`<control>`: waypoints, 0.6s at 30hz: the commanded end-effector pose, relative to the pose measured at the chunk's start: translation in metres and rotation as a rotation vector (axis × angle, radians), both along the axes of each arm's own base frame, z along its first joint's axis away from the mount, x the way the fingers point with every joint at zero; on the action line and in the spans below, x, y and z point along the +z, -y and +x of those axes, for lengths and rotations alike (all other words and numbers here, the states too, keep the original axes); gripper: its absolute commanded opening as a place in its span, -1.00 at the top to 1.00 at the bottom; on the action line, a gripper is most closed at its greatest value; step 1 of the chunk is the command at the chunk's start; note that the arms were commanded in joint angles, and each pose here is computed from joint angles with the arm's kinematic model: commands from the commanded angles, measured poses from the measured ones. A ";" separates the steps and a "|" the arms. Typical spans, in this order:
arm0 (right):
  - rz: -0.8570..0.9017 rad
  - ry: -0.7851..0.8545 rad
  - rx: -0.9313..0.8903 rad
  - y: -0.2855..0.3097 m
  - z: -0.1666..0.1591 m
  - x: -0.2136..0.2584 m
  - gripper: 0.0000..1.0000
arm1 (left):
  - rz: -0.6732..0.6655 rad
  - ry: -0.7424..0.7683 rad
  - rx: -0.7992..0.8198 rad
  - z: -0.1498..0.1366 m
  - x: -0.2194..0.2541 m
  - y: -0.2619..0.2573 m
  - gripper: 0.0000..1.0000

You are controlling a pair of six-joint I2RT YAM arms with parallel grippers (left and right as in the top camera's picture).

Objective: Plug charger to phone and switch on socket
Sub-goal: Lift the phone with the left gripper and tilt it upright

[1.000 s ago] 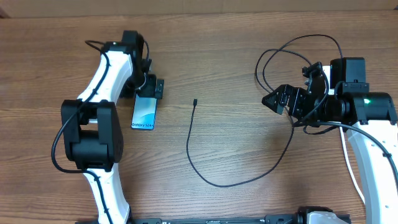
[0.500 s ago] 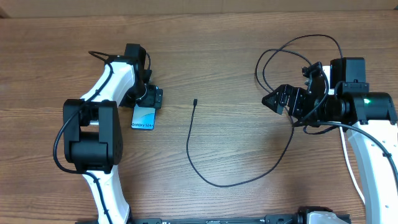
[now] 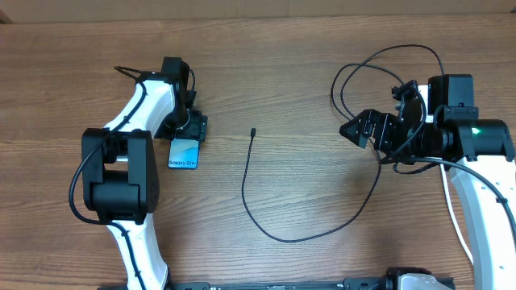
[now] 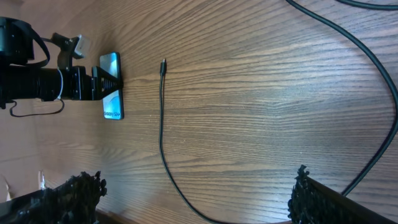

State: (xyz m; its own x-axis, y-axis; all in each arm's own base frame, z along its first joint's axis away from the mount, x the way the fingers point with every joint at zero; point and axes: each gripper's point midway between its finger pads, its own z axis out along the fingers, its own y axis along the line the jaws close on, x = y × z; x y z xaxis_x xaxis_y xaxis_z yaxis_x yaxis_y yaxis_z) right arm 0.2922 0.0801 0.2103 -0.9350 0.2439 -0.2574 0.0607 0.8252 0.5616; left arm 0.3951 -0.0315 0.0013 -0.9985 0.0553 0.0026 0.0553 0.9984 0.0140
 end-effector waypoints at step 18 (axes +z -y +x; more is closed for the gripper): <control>0.006 0.043 -0.003 0.000 0.009 0.008 -1.00 | -0.241 0.045 0.188 0.041 0.092 0.046 -0.60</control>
